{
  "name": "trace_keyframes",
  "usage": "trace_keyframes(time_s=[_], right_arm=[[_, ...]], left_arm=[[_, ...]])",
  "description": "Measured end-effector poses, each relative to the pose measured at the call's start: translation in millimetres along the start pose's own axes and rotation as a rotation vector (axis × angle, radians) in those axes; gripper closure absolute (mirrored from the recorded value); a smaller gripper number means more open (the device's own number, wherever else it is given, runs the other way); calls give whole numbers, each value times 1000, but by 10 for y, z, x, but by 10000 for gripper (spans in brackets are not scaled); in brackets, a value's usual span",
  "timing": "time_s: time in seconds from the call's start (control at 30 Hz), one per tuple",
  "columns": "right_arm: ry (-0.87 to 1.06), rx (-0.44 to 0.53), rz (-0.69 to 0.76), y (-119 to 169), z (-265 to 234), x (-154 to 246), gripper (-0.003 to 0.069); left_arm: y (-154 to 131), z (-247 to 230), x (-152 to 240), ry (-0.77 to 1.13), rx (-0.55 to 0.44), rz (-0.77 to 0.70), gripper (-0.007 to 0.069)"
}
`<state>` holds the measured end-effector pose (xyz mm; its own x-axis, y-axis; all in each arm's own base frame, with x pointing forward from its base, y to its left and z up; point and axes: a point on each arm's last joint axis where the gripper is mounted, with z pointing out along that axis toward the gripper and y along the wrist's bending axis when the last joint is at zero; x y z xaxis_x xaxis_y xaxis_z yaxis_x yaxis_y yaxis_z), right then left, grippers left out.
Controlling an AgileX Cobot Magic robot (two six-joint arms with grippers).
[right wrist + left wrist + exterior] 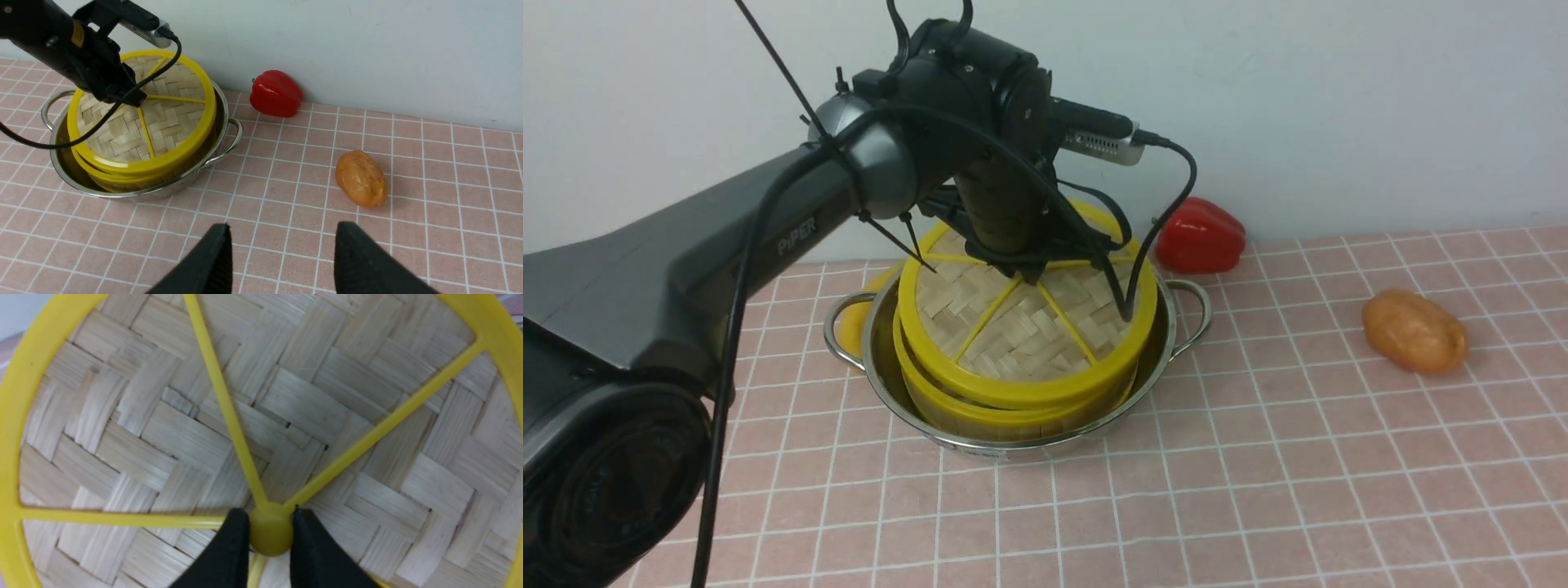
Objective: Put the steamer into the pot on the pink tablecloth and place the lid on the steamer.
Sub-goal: 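Place the yellow bamboo steamer lid onto the steamer in the pot with the left gripper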
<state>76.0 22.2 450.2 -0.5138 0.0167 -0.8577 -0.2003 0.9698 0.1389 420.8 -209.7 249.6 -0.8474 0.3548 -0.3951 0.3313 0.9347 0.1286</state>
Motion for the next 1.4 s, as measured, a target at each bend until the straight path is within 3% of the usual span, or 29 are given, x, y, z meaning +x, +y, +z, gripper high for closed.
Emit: trace_keyframes(time_s=[1.4], right_arm=[[2, -8, 4, 8, 0, 2, 309]], left_arm=[[20, 160, 36, 59, -45, 11, 498]])
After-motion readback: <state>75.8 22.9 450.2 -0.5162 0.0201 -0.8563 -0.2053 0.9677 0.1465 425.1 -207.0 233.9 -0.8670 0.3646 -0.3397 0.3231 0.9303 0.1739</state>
